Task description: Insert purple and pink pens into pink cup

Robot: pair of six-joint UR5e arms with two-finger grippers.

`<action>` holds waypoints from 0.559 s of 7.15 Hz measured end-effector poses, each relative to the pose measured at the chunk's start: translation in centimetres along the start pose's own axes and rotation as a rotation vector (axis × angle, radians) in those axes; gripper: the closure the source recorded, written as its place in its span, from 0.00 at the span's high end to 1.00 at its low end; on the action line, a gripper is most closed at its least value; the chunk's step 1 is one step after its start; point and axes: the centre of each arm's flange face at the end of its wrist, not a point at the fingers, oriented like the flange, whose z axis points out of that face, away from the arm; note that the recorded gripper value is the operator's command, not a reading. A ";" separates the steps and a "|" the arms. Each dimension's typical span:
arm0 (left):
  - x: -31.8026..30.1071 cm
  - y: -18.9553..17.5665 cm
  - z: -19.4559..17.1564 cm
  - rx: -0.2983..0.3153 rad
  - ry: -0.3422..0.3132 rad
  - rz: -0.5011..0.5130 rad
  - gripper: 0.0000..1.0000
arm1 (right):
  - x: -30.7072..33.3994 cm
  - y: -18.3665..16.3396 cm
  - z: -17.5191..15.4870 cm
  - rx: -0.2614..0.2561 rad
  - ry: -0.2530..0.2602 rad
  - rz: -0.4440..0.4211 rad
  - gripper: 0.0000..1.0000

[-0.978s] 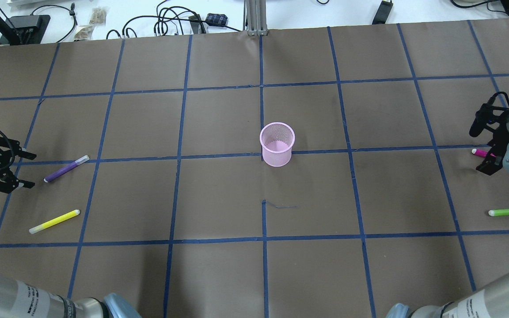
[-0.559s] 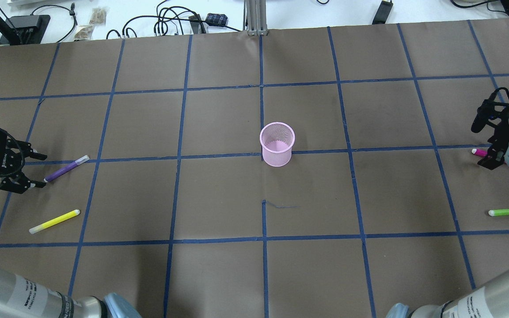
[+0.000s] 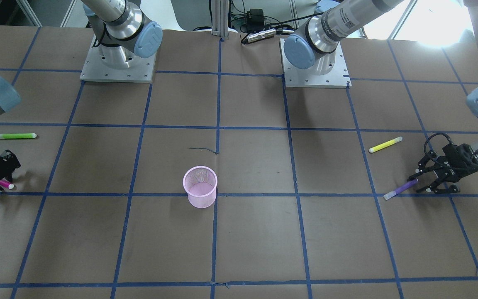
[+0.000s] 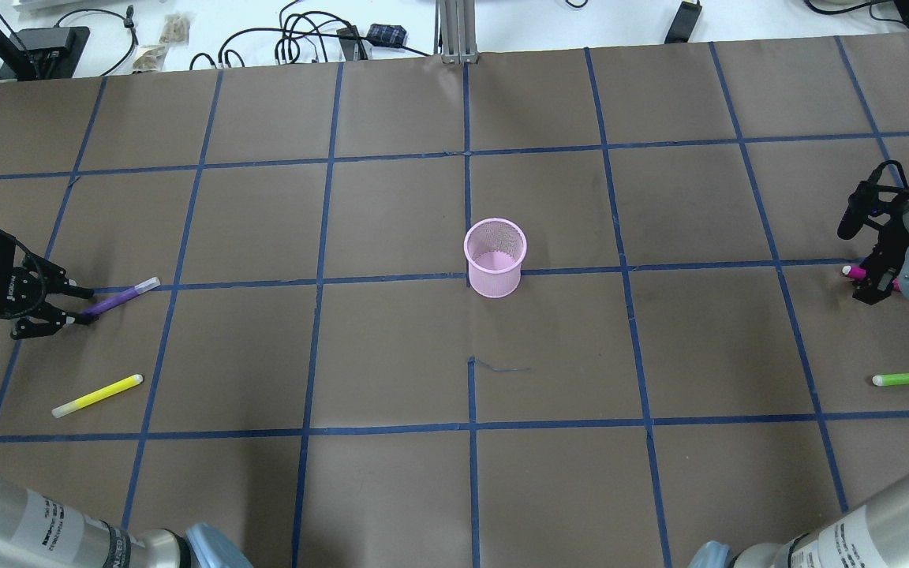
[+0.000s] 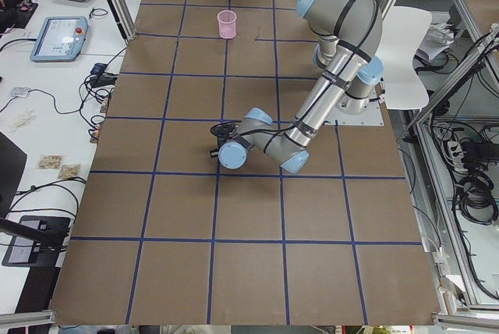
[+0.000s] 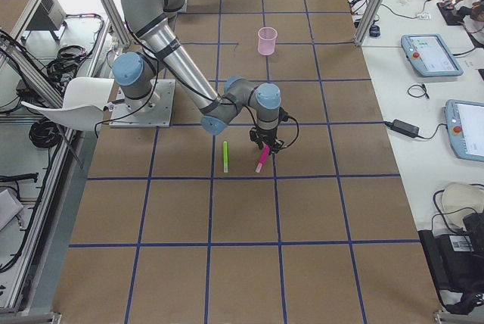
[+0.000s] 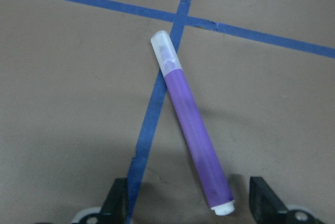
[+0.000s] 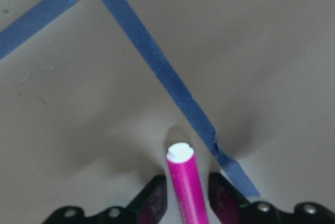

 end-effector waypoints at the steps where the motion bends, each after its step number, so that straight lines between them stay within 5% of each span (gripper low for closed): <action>1: 0.0 0.0 0.0 0.000 0.000 0.000 0.00 | 0.3 0.0 -0.2 0.000 0.004 -0.001 0.00; 4: 0.0 -0.4 -0.7 -0.009 -0.009 -0.006 0.00 | 1.2 -0.1 -1.5 0.002 0.027 0.015 0.00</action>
